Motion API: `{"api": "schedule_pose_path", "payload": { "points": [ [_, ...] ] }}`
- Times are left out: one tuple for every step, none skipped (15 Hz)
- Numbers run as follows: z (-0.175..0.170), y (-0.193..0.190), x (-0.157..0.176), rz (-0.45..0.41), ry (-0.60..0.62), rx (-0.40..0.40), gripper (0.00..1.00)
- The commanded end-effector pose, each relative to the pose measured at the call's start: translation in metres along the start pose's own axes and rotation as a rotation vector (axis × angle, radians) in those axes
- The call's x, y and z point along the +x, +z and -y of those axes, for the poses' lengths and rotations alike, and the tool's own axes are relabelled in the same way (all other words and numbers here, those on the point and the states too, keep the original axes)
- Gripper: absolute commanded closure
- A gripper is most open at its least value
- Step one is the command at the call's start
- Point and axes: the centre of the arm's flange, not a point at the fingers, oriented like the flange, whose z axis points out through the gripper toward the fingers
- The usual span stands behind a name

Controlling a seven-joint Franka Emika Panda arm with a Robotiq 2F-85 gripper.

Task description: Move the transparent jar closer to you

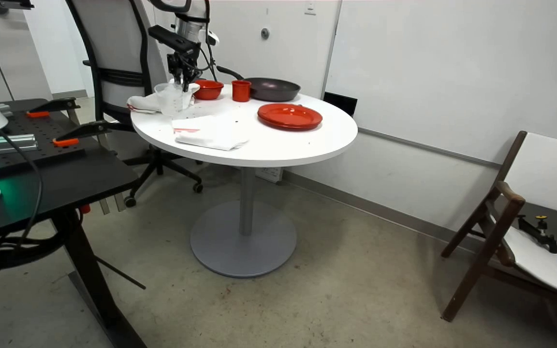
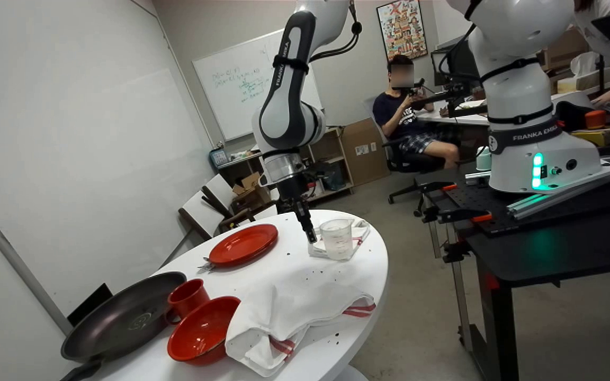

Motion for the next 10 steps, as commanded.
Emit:
{"api": "schedule_pose_path", "payload": {
  "points": [
    [-0.0044, 0.0097, 0.0186, 0.004, 0.015, -0.024, 0.93],
    [-0.0050, 0.0112, 0.0203, 0.009, 0.019, -0.032, 0.93],
    [-0.0062, 0.0114, 0.0206, 0.009, 0.030, -0.038, 0.93],
    [-0.0075, 0.0114, 0.0205, 0.007, 0.042, -0.045, 0.93],
    [-0.0084, 0.0122, 0.0210, 0.006, 0.052, -0.049, 0.93],
    [-0.0091, 0.0133, 0.0215, 0.008, 0.059, -0.055, 0.93],
    [-0.0094, 0.0142, 0.0222, 0.012, 0.063, -0.057, 0.93],
    [-0.0101, 0.0135, 0.0212, 0.012, 0.075, -0.059, 0.93],
    [-0.0111, 0.0132, 0.0200, 0.011, 0.089, -0.060, 0.93],
    [-0.0125, 0.0132, 0.0182, 0.010, 0.103, -0.060, 0.93]
  ]
}}
